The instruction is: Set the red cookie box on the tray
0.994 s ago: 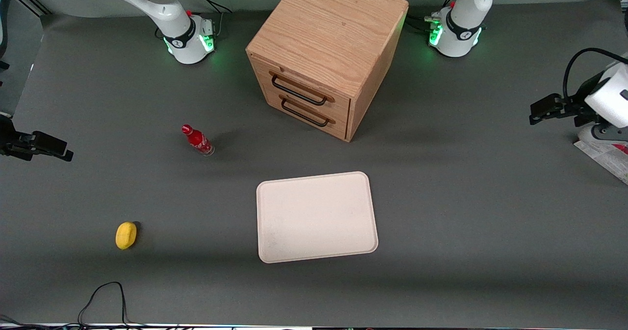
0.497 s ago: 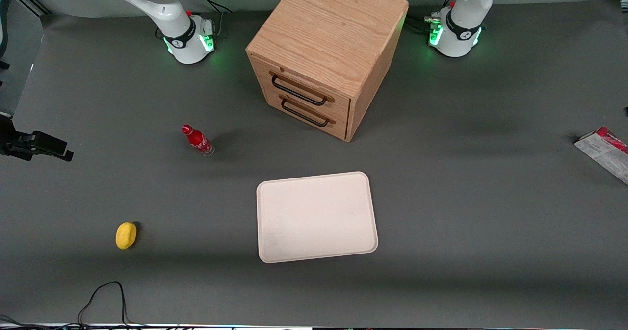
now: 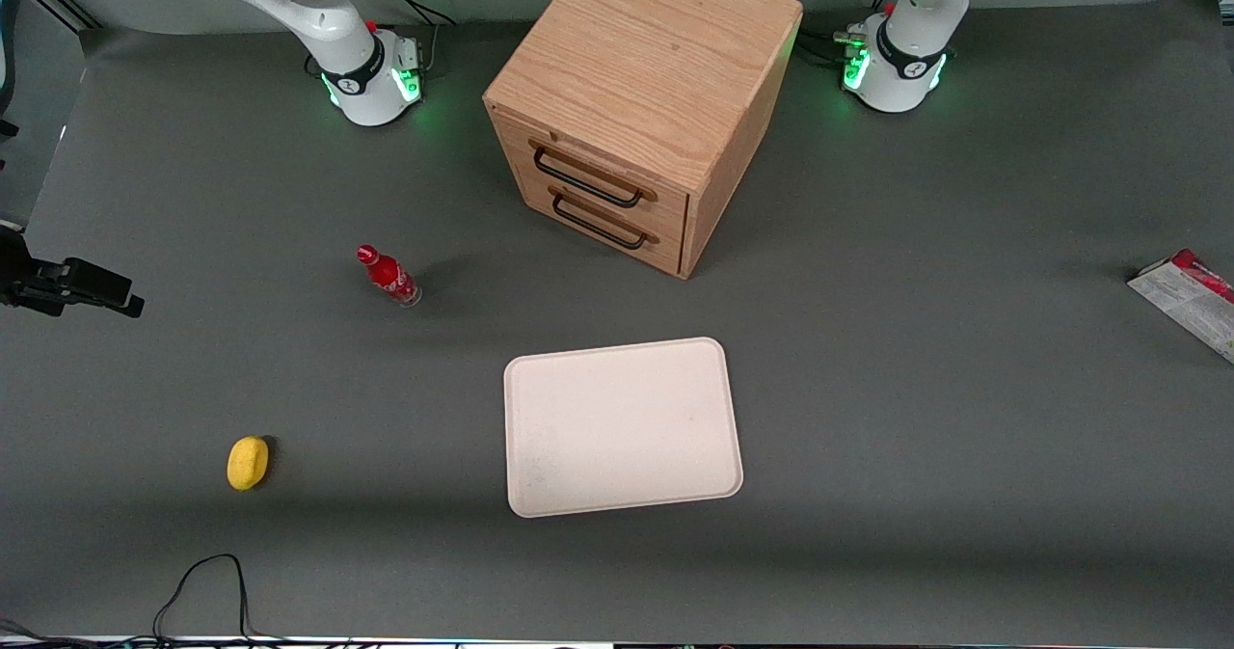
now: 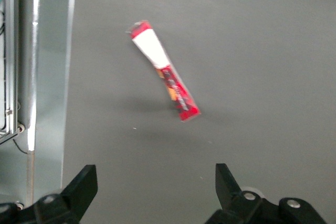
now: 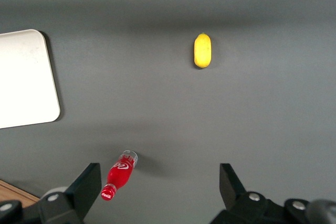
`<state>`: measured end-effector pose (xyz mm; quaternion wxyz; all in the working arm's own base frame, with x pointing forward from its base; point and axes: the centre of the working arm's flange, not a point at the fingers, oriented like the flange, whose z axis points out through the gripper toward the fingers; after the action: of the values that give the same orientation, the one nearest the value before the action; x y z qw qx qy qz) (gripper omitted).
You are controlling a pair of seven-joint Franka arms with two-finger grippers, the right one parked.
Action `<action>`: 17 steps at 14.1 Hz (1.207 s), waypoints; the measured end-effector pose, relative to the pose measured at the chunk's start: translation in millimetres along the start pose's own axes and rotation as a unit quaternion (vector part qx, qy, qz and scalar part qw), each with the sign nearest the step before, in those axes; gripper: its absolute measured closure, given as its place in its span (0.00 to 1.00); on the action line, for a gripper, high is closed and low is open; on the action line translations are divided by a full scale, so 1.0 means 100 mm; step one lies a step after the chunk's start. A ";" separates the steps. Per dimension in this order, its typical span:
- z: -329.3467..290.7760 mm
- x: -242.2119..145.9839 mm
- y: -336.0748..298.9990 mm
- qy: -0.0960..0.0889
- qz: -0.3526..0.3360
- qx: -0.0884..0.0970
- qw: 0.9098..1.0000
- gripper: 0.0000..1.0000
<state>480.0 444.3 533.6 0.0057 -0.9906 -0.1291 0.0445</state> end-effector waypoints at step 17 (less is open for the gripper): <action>1.81 0.27 0.11 -0.001 -0.342 -0.020 0.939 0.00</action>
<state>492.9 440.2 351.0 0.0005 -0.8864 -0.4614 0.0379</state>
